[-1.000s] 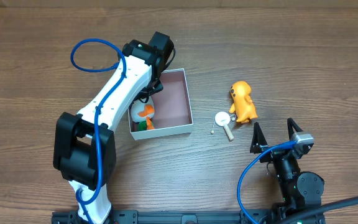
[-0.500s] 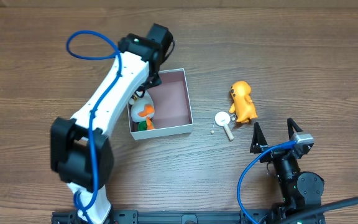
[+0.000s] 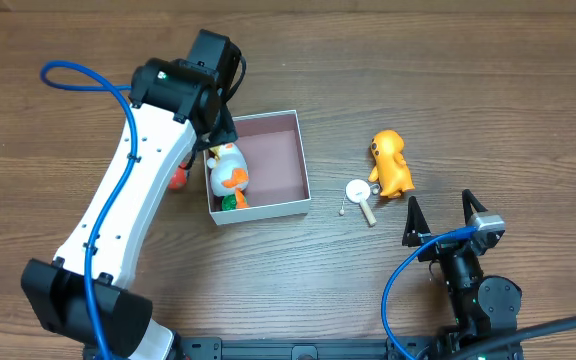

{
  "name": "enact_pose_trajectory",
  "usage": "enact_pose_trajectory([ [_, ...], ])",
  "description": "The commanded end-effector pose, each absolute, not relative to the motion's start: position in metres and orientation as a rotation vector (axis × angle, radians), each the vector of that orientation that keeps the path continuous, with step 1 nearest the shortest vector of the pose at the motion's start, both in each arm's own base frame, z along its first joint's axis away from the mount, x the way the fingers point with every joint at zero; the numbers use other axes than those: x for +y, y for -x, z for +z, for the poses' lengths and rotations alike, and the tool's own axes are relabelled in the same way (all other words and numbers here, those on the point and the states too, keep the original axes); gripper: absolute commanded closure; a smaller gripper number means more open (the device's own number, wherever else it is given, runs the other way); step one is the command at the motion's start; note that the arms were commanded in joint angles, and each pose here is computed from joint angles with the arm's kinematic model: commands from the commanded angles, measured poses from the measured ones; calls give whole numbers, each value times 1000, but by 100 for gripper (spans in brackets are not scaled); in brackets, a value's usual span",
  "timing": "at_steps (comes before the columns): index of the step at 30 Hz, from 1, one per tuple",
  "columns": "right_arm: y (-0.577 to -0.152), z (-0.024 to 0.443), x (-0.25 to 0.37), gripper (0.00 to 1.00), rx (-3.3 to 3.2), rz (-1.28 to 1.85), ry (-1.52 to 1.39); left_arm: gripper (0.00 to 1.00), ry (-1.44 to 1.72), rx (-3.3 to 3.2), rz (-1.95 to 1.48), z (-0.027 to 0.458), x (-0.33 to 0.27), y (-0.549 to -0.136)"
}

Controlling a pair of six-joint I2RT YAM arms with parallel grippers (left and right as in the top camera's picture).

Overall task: Pack container
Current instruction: 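Move the left gripper out of the box toward the red ball toy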

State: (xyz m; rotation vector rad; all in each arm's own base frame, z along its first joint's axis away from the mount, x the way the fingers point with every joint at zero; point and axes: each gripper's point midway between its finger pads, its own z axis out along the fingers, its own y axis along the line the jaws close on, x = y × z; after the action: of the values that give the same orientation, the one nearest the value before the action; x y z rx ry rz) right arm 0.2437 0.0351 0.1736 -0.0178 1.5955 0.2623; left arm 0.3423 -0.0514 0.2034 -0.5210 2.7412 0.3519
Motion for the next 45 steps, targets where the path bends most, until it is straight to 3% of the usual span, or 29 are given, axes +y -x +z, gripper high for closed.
enact_pose_trajectory([
  [1,-244,172,35,0,1590,261,22,0,398,2806,338,180,-56,-344],
  [17,-244,172,35,0,1590,261,22,1,672,2899,-67,151,-31,-349],
  [28,-244,172,35,0,1590,261,22,1,868,2910,-190,77,-15,-335],
  [45,-244,172,35,0,1590,261,22,0,480,2856,-296,80,-38,-366],
])
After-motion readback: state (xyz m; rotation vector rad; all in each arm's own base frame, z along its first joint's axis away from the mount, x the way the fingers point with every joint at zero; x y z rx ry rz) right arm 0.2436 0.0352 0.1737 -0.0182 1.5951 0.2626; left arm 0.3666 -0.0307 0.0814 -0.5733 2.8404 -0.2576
